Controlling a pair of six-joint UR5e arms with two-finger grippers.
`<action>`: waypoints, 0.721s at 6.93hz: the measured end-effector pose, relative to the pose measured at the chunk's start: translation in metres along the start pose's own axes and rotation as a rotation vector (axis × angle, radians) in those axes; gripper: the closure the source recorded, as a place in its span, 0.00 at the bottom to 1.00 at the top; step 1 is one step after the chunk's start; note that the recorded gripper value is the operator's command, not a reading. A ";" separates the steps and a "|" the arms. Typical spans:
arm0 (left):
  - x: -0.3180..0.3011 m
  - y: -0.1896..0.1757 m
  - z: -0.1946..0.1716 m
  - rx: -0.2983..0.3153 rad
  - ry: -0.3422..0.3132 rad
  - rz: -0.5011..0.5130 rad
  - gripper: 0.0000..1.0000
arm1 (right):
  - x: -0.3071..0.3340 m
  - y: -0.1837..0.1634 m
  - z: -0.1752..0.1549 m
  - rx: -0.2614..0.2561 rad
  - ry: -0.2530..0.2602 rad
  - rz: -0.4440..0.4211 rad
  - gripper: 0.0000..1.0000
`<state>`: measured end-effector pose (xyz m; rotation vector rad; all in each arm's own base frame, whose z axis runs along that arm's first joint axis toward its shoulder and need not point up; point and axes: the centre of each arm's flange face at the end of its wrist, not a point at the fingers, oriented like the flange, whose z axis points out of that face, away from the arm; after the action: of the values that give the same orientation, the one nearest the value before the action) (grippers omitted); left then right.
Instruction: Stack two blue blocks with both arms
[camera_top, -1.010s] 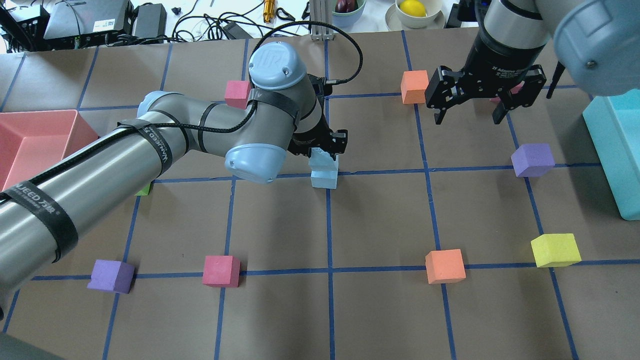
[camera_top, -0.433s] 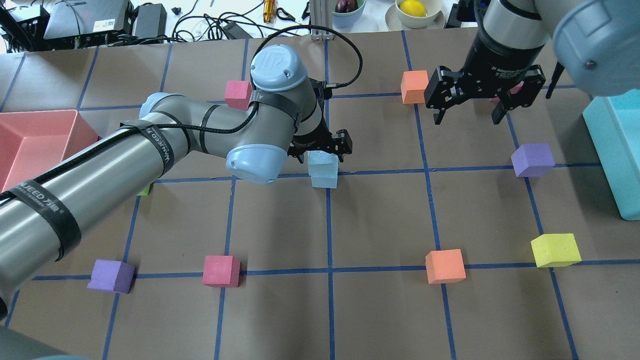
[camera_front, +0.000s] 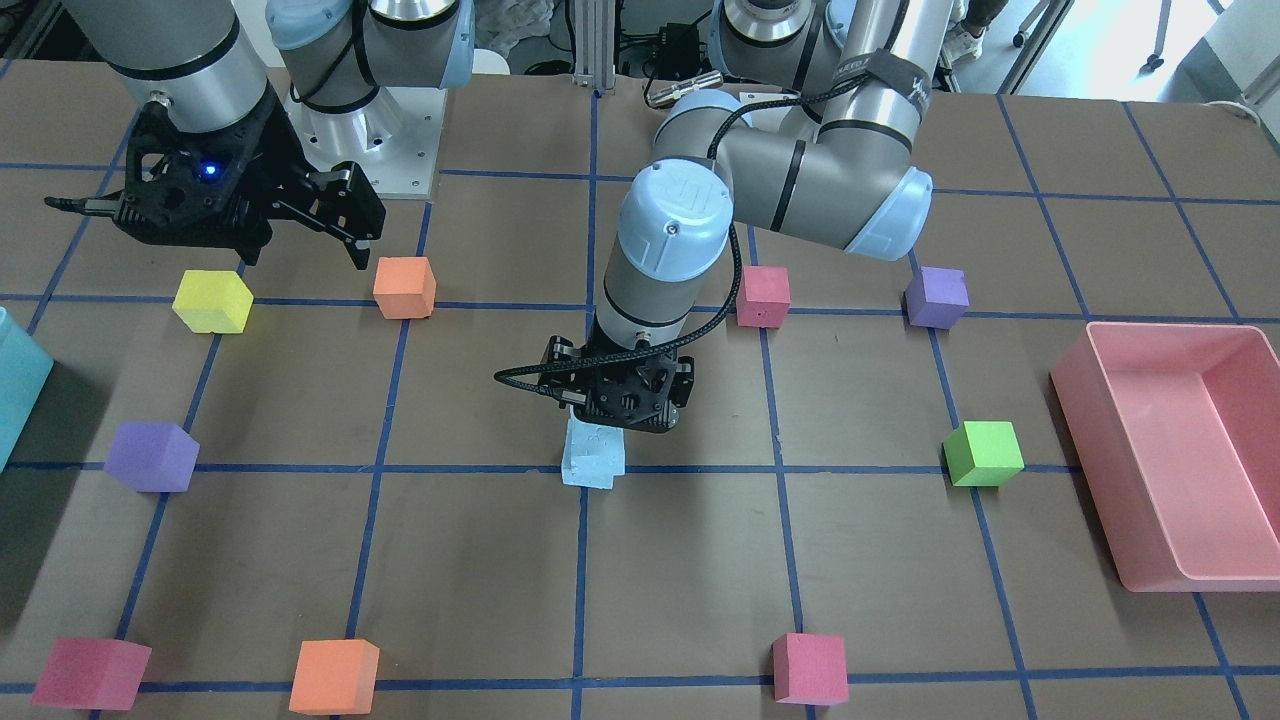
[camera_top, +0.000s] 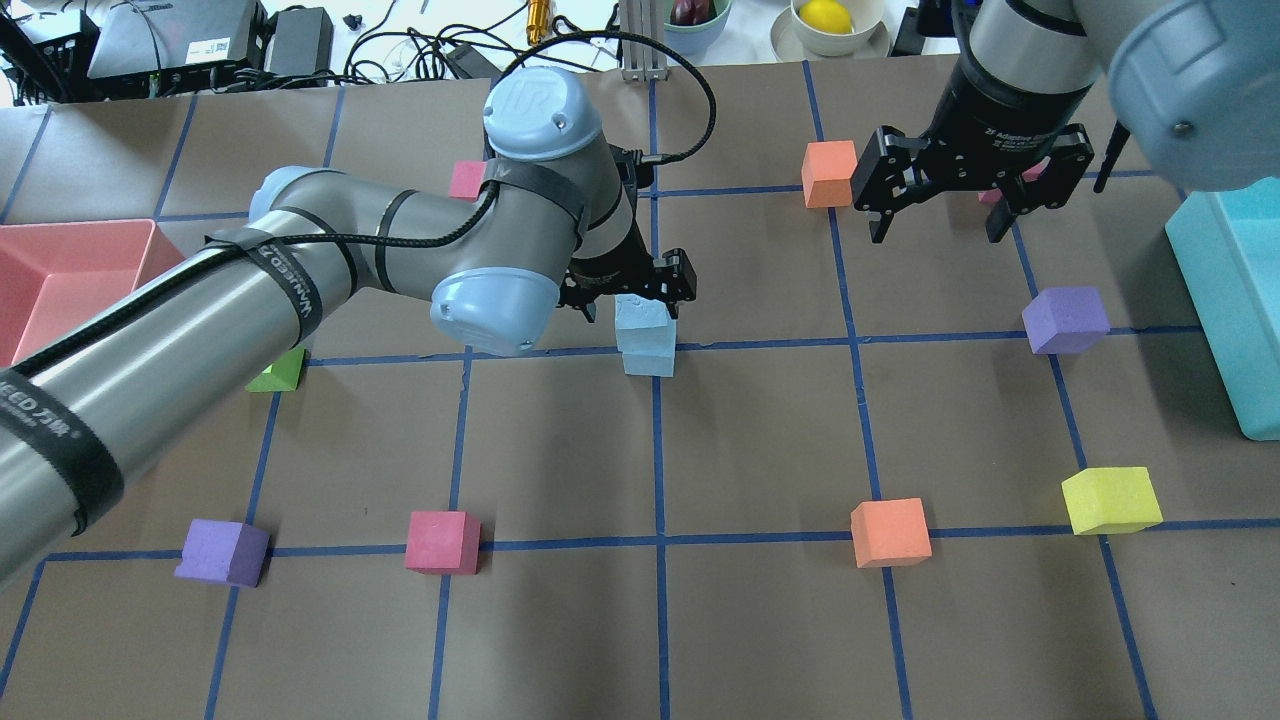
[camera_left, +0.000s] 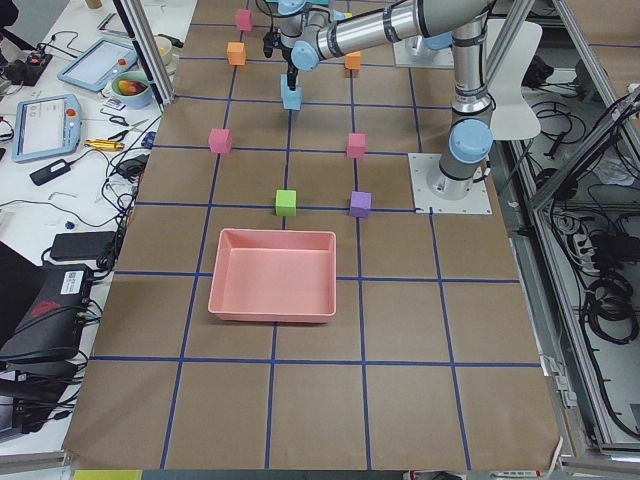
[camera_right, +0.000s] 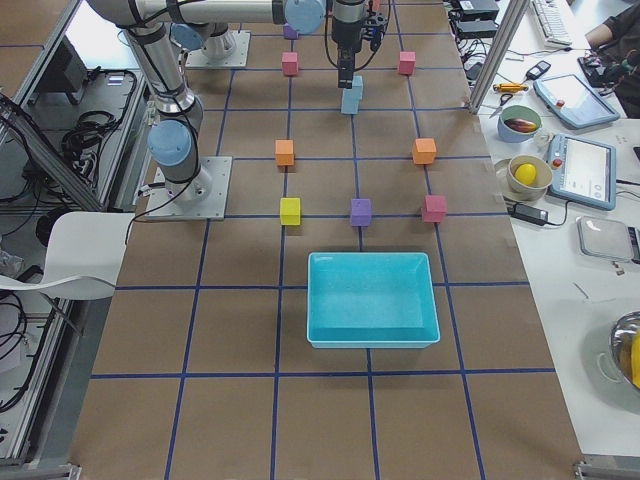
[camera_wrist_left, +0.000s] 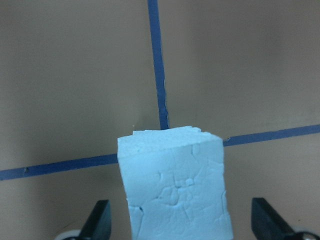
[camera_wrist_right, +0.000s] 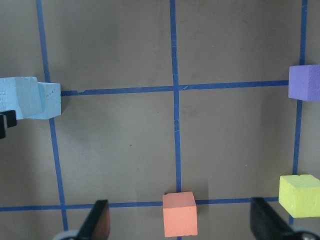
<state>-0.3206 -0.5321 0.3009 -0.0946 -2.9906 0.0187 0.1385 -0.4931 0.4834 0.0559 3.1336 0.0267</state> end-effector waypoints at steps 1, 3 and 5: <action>-0.017 0.000 -0.035 -0.027 -0.008 -0.035 0.00 | 0.001 0.000 0.000 0.001 0.008 0.000 0.00; -0.064 0.015 -0.123 -0.061 -0.019 -0.130 0.00 | 0.002 0.000 -0.001 0.003 0.014 0.000 0.00; -0.100 0.056 -0.184 -0.081 -0.146 -0.167 0.00 | 0.002 0.002 -0.005 0.006 0.013 0.004 0.00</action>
<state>-0.1908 -0.4807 0.4671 0.1547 -3.1340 -0.1191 0.1366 -0.4915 0.4880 0.0625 3.1463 0.0176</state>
